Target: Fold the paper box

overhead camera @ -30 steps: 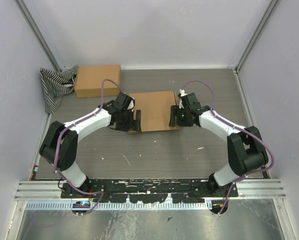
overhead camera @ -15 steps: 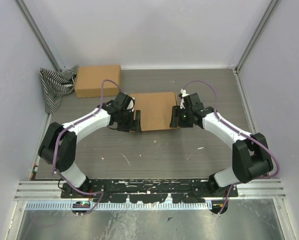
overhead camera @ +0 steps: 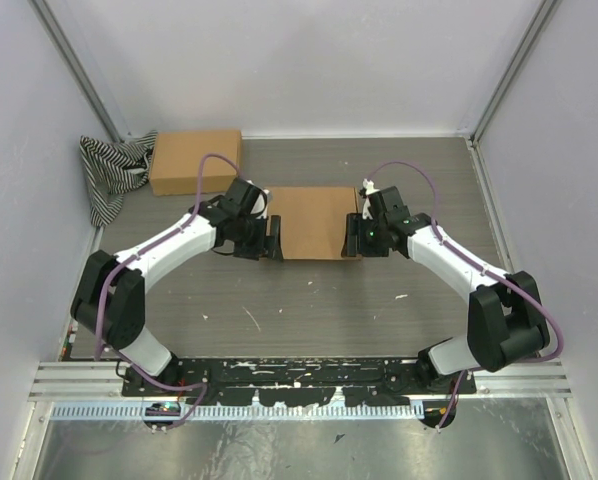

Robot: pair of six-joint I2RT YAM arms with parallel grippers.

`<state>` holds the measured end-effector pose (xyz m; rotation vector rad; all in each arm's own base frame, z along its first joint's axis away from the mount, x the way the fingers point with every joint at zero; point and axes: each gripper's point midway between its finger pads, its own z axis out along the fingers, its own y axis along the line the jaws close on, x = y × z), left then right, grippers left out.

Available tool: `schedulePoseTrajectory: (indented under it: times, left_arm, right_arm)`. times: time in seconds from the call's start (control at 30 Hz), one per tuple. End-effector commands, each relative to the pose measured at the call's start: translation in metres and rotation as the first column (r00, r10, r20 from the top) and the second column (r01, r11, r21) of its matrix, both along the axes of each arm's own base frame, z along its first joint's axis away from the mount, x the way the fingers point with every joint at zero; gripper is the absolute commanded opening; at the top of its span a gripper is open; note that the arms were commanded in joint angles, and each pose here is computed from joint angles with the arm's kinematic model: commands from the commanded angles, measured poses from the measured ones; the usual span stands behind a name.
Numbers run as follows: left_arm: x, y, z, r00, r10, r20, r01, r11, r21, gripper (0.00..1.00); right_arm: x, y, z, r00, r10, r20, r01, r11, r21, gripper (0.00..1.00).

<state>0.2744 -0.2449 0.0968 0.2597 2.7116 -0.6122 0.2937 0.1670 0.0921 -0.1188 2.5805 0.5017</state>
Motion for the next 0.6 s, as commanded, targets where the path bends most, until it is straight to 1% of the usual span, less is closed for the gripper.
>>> schedulePoseTrajectory:
  times: [0.0,0.07,0.2,0.27,0.57]
  left_arm:
    - [0.002,-0.009,0.024,0.999,-0.029,0.026,0.031,0.997,-0.075,0.72]
    - [0.002,-0.009,0.023,0.999,-0.033,0.014,0.034,0.995,-0.089,0.7]
    - [0.001,-0.011,0.018,0.999,-0.037,-0.03,0.032,0.989,-0.142,0.61]
    - [0.0,-0.012,0.016,0.998,-0.043,-0.046,0.035,0.986,-0.161,0.59]
    - [0.0,-0.01,0.008,0.997,-0.044,-0.058,0.035,0.987,-0.158,0.58]
  right_arm:
    - [0.009,0.009,0.032,0.998,0.005,0.066,-0.008,0.999,0.05,0.6]
    - [0.01,0.009,0.032,0.998,0.002,0.064,-0.005,0.999,0.046,0.59]
    - [0.01,0.007,0.028,0.999,-0.005,0.048,0.003,0.999,0.032,0.55]
    - [0.01,0.004,0.026,0.999,-0.013,0.042,0.013,1.0,0.017,0.54]
    - [0.012,-0.008,0.016,0.999,-0.034,0.042,0.036,0.998,-0.053,0.55]
